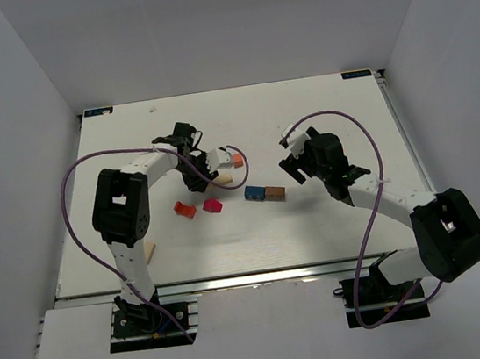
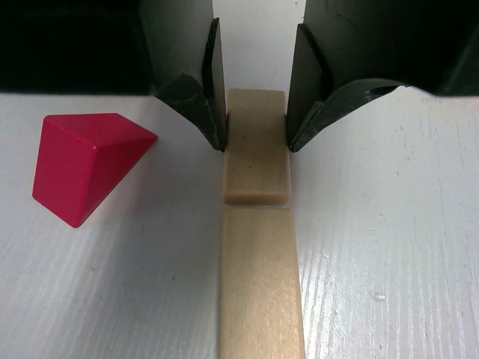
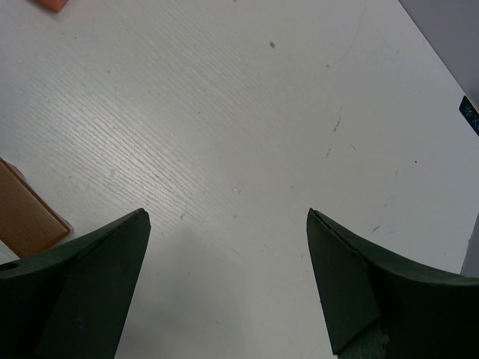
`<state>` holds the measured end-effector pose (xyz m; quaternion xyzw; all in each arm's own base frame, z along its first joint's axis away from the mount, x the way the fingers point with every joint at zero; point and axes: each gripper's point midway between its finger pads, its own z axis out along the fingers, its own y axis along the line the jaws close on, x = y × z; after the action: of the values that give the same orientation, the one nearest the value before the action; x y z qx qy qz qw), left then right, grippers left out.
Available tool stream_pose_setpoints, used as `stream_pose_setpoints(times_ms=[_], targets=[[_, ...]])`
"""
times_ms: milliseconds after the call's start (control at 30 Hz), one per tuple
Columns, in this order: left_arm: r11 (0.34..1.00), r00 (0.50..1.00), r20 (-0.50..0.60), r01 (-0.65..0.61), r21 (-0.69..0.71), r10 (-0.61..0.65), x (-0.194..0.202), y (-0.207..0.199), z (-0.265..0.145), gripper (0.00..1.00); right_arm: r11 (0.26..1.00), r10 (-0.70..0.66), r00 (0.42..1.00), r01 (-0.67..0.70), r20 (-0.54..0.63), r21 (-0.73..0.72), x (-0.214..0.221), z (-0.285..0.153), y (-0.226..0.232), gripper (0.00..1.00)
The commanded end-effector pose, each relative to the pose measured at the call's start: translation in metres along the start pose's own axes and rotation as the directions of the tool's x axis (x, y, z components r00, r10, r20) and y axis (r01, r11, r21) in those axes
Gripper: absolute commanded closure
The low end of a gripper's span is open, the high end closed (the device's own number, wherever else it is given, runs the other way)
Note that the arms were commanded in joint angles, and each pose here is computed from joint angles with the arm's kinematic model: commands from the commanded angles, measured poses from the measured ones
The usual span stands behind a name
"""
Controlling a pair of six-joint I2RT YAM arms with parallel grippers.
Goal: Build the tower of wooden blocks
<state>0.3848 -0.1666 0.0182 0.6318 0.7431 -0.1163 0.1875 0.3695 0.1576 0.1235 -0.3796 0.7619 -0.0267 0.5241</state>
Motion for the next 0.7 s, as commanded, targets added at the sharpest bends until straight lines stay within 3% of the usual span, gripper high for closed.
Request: stream_pose_setpoints(times_ms=[0, 667], targets=[[1.000, 1.000, 0.009, -0.002, -0.006, 0.002, -0.006, -0.007, -0.010, 0.89, 1.000, -0.009, 0.999, 0.008, 0.045, 0.019, -0.016, 0.000, -0.010, 0.11], [1.000, 1.000, -0.011, 0.008, -0.009, -0.008, -0.006, -0.005, 0.000, 0.88, 1.000, -0.012, 0.999, 0.012, 0.041, 0.006, -0.015, 0.000, -0.008, 0.11]])
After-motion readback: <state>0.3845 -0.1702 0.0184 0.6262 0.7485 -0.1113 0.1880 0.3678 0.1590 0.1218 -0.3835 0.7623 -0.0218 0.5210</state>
